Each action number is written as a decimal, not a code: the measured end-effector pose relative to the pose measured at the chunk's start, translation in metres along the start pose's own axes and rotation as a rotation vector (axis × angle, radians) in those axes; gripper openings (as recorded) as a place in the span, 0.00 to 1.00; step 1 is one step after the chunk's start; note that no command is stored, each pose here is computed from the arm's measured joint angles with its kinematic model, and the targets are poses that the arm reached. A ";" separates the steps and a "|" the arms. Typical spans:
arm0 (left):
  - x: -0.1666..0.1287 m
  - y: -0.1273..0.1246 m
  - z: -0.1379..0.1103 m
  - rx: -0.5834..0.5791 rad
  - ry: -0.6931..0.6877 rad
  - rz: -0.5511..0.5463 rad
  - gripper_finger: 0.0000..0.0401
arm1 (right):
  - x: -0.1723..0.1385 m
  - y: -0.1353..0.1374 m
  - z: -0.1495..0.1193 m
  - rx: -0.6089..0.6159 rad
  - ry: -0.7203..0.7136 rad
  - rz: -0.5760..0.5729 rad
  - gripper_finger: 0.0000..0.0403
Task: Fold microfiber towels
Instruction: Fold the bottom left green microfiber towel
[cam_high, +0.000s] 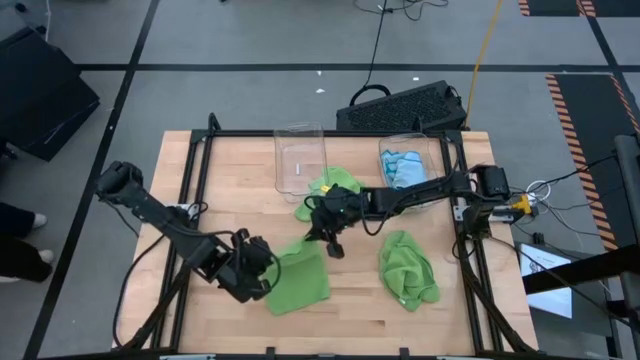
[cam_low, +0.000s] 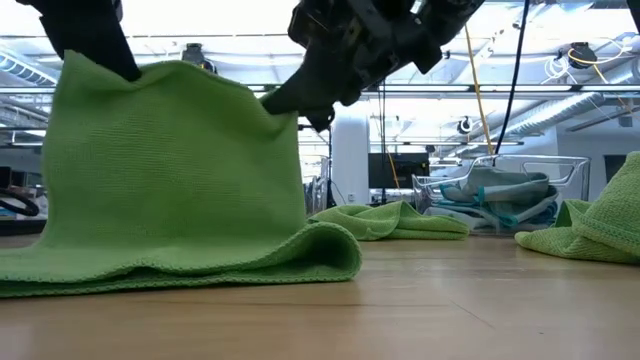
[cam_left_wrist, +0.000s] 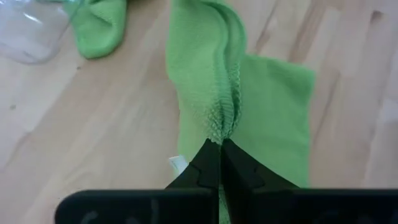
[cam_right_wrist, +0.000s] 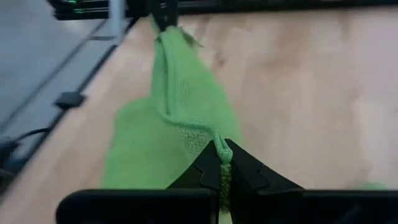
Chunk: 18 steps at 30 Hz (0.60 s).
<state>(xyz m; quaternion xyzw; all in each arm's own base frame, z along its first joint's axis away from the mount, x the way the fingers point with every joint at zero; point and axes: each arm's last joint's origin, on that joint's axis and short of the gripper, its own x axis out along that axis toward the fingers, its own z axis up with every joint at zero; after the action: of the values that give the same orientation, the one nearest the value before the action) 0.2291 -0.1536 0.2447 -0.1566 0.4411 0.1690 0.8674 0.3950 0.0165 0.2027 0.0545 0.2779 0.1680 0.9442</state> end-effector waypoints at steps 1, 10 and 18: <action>-0.001 -0.001 -0.002 -0.005 0.002 -0.005 0.02 | 0.000 0.002 -0.001 0.023 0.010 0.027 0.01; -0.005 -0.013 -0.011 -0.004 -0.005 -0.073 0.02 | 0.009 0.032 -0.011 0.128 0.078 0.164 0.01; 0.023 -0.031 -0.020 0.009 0.011 -0.077 0.02 | 0.012 0.039 -0.038 0.160 0.149 0.146 0.01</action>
<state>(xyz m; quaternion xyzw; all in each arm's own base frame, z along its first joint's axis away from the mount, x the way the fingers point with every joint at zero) 0.2411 -0.1866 0.2184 -0.1704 0.4402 0.1324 0.8716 0.3725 0.0574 0.1724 0.1373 0.3549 0.2171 0.8989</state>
